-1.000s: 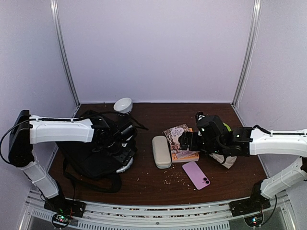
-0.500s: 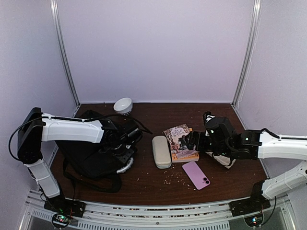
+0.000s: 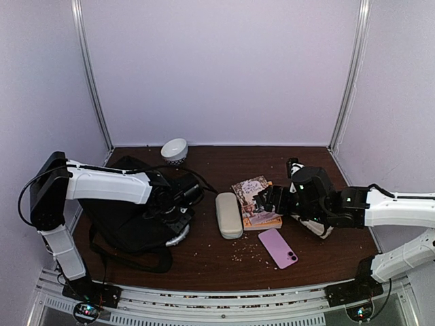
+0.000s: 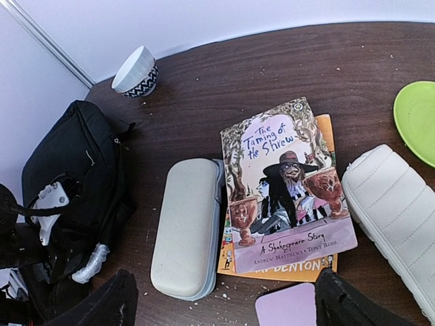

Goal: Pack the student bag
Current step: Adjust the student bag at the center of the board.

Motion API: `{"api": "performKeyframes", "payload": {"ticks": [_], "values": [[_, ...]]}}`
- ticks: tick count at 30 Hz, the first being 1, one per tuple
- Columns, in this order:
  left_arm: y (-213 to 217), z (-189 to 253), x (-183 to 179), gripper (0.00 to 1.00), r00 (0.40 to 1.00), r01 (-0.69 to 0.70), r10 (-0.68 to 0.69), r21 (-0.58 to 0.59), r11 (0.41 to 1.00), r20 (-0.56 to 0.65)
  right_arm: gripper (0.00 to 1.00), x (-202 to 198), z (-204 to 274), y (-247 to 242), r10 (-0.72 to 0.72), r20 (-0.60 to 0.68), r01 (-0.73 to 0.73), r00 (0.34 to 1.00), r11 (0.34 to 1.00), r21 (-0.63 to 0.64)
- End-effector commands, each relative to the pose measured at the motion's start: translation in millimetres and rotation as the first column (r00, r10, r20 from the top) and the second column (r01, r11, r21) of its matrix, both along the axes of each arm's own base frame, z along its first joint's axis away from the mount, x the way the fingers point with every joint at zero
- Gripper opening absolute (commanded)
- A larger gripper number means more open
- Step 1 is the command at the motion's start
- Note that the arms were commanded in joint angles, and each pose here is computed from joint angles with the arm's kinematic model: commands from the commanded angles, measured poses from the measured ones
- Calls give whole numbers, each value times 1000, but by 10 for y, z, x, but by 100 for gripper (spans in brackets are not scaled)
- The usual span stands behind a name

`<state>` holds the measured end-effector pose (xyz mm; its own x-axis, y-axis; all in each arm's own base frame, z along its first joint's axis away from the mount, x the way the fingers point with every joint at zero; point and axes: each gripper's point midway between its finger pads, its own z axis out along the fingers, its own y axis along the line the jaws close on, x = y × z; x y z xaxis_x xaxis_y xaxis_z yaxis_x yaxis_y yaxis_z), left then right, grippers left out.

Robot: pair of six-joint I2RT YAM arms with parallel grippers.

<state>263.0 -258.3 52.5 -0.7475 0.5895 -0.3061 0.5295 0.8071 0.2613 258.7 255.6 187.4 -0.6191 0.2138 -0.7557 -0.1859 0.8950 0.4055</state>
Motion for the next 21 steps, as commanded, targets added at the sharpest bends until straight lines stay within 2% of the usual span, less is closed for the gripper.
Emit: {"api": "performKeyframes", "payload": {"ticks": [1, 2, 7, 11, 16, 21], "values": [[-81, 44, 42, 6, 1000, 5, -5, -39, 999, 12, 90, 6, 53, 61, 11, 13, -12, 1000, 999, 30], [-85, 109, 52, 0, 1000, 5, -4, -51, 999, 25, 90, 14, 62, 89, 18, 11, -18, 1000, 999, 31], [-64, 606, 39, 0, 994, 12, 6, -163, 987, 112, 90, 59, 45, 365, 78, -36, -77, 996, 997, 31], [-22, 831, -93, 0, 991, 21, 16, -276, 961, 131, 90, 101, -12, 703, 144, -90, -137, 985, 987, 80], [22, 956, -307, 0, 992, 45, 9, -410, 911, 129, 89, 182, -52, 1196, 233, -137, -208, 963, 963, 172], [37, 976, -496, 0, 991, 76, -14, -480, 874, 132, 87, 259, -89, 1667, 321, -182, -271, 929, 928, 254]]}}
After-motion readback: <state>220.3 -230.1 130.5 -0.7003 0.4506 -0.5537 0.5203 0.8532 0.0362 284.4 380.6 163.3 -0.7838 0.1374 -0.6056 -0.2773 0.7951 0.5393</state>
